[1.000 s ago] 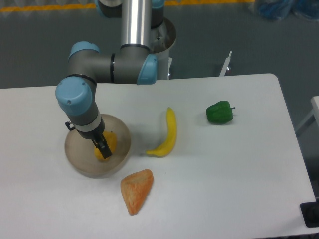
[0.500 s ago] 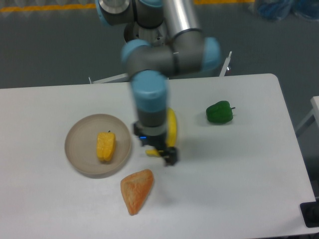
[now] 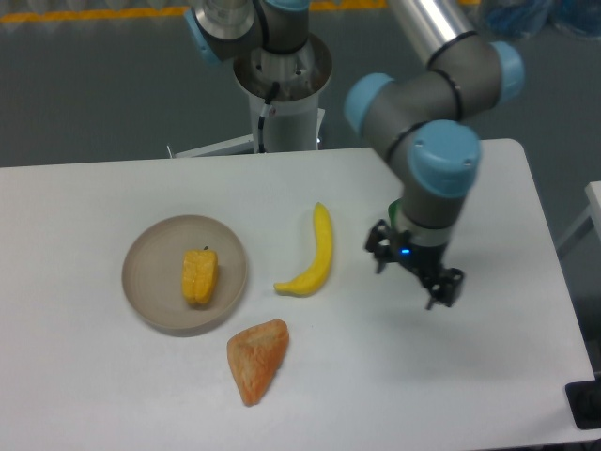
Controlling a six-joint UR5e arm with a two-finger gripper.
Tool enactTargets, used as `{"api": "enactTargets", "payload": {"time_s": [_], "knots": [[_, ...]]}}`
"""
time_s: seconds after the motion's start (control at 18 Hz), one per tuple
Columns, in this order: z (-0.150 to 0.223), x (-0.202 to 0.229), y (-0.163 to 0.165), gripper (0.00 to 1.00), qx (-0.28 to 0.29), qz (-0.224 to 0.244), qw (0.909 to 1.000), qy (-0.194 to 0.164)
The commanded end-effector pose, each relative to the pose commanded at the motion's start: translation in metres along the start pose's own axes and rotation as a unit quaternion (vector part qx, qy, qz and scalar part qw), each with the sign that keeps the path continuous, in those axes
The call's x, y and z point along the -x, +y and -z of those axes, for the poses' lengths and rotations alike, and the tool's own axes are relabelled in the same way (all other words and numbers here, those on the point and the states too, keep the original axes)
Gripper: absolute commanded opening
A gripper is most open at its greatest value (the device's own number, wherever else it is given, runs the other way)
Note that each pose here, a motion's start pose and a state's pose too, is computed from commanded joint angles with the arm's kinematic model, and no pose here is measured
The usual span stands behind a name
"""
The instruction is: Place the yellow pepper on the plate
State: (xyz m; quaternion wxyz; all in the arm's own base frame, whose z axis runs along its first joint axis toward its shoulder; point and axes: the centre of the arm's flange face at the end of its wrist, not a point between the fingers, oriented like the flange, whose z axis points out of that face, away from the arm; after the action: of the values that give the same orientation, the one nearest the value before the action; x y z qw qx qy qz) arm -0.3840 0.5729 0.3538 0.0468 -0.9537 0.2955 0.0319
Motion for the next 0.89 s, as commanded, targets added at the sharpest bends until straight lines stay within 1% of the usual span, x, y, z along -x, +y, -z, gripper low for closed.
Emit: {"api": "enactTargets", "payload": {"time_s": [0.11, 0.28, 0.56, 0.78, 0.89], "knots": [[-0.015, 0.006, 0.003, 1.0, 0.002, 0.002, 1.0, 0.007], [-0.016, 0.009, 0.012, 1.0, 0.026, 0.006, 0.9996, 0.007], [-0.019, 0.01, 0.012, 1.0, 0.03, 0.006, 0.9995, 0.008], [-0.033, 0.013, 0.013, 1.0, 0.033, 0.005, 0.9993, 0.015], [-0.037, 0.016, 0.015, 1.0, 0.049, 0.004, 0.9987, 0.014]]}}
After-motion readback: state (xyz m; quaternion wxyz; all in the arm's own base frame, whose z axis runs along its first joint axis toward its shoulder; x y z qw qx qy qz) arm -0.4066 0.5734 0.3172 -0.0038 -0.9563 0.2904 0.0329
